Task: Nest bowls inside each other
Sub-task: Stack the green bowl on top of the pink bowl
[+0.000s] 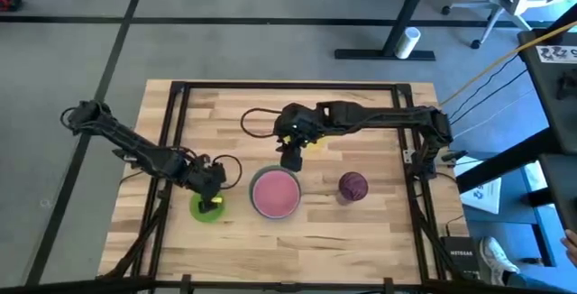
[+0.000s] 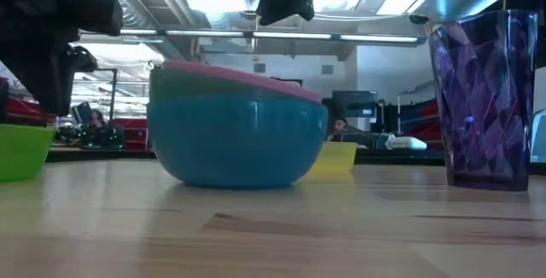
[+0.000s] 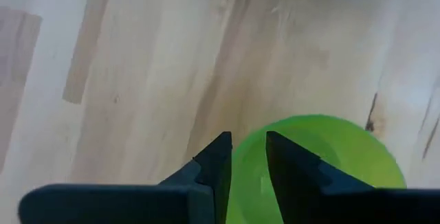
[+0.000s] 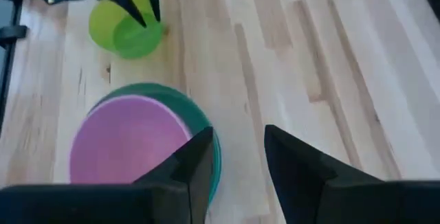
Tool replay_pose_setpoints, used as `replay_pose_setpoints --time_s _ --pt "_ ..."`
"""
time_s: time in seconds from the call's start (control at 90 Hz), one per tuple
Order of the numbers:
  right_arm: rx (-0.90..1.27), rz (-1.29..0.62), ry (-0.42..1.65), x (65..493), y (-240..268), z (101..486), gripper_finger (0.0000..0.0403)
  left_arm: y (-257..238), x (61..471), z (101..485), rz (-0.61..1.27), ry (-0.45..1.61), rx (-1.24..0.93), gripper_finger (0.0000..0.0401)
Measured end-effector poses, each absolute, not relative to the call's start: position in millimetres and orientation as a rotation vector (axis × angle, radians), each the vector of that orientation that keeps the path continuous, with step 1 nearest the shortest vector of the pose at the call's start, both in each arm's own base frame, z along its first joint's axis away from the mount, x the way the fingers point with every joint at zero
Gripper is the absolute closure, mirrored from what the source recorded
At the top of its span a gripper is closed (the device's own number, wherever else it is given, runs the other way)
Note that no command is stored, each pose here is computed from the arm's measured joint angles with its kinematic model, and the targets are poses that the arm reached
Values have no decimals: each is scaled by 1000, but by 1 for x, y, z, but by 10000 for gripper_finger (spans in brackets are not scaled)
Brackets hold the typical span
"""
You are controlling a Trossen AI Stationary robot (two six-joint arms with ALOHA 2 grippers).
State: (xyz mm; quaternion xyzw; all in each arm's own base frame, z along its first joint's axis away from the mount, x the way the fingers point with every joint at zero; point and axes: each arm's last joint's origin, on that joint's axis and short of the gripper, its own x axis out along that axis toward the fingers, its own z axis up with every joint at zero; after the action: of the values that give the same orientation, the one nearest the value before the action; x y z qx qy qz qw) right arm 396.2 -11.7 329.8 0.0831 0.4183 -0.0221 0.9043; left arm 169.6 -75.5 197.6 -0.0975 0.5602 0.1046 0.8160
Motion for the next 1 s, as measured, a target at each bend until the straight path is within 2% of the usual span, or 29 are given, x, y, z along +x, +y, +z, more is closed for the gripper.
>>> replay_pose_setpoints --time_s 0.222,0.644,1.0 --pt "172 -46 866 395 -12 331 285 -72 162 184 292 1240 -239 327" --pt "172 -47 878 393 -12 331 285 -71 159 180 301 1258 -256 327" --pt "161 -61 912 391 -12 329 285 -61 151 167 433 1314 -326 327"
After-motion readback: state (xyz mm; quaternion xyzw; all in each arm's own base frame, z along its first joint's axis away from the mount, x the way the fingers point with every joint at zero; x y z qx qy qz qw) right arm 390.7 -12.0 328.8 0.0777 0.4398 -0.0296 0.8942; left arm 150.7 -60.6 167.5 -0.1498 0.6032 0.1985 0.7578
